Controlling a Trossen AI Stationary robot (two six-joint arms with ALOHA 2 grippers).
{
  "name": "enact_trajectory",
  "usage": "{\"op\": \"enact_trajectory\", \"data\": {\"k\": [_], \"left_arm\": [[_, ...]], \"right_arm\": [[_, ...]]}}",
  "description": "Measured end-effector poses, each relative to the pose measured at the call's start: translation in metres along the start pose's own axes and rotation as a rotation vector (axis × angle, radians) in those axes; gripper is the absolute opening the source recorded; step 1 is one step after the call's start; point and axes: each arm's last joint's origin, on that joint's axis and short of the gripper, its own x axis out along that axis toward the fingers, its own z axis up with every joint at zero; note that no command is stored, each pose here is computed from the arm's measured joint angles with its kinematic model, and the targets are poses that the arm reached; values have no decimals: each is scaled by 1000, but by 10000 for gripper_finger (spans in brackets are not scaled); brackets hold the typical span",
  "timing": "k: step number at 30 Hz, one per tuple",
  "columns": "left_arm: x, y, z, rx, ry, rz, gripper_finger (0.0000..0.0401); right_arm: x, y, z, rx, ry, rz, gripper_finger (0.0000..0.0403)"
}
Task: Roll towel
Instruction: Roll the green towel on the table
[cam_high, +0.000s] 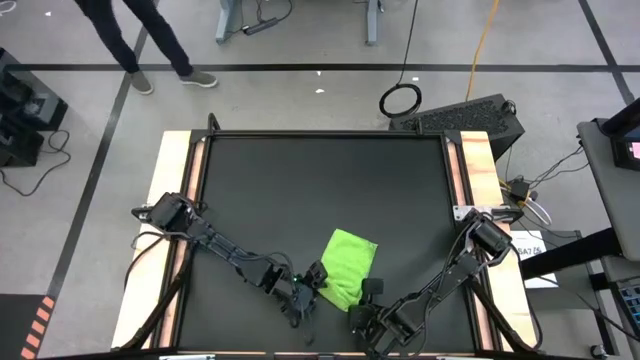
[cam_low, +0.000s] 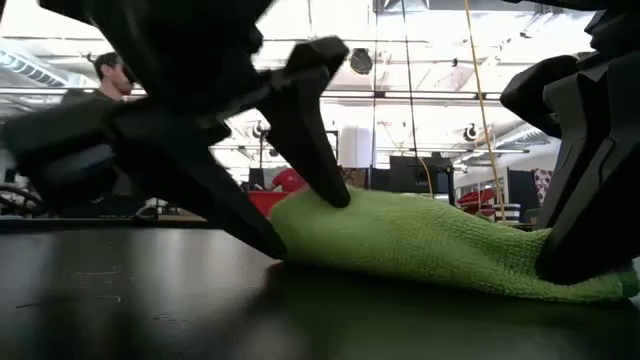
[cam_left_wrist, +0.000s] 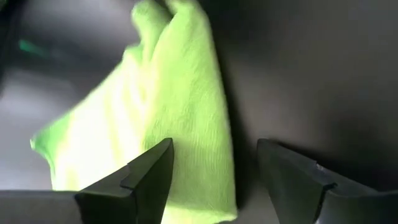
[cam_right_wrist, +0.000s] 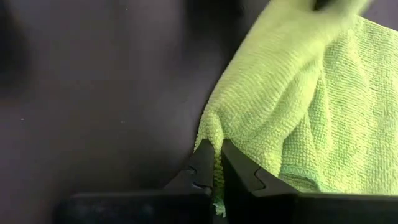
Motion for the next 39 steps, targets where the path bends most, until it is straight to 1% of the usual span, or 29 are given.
{"op": "enact_trajectory", "data": {"k": [2,6,8,10,14,19,23,27,29,32,35,39], "left_arm": [[2,6,-6,-64,16,-10,238],[8,18,-18,-199,7,-83,237],[11,19,-22,-231,10,-106,231],[13,19,-24,-238,8,-126,219],[18,16,-25,-245,5,-159,182],[20,13,-26,-242,12,-177,122],[20,12,-27,-272,13,-191,67],[22,16,-30,-347,4,-228,19],[23,19,-33,-402,-5,-250,12],[25,27,-40,-520,-24,-312,13],[26,37,-49,-649,-46,-399,13],[28,48,-59,-787,-80,-502,13]], "right_arm": [[0,0,0,1,-1,3,2],[0,1,1,4,8,23,2],[0,1,1,4,9,24,2],[0,1,1,4,10,25,5],[-2,1,1,-3,15,35,19],[-6,-1,2,-17,18,32,41],[-18,-5,5,-36,-23,-12,72],[-37,-2,4,-125,-109,-70,124],[-43,2,-1,-204,-153,-100,154],[-47,11,-8,-309,-196,-125,189],[-42,20,-16,-390,-218,-137,207],[-30,29,-21,-450,-255,-170,209]]}}
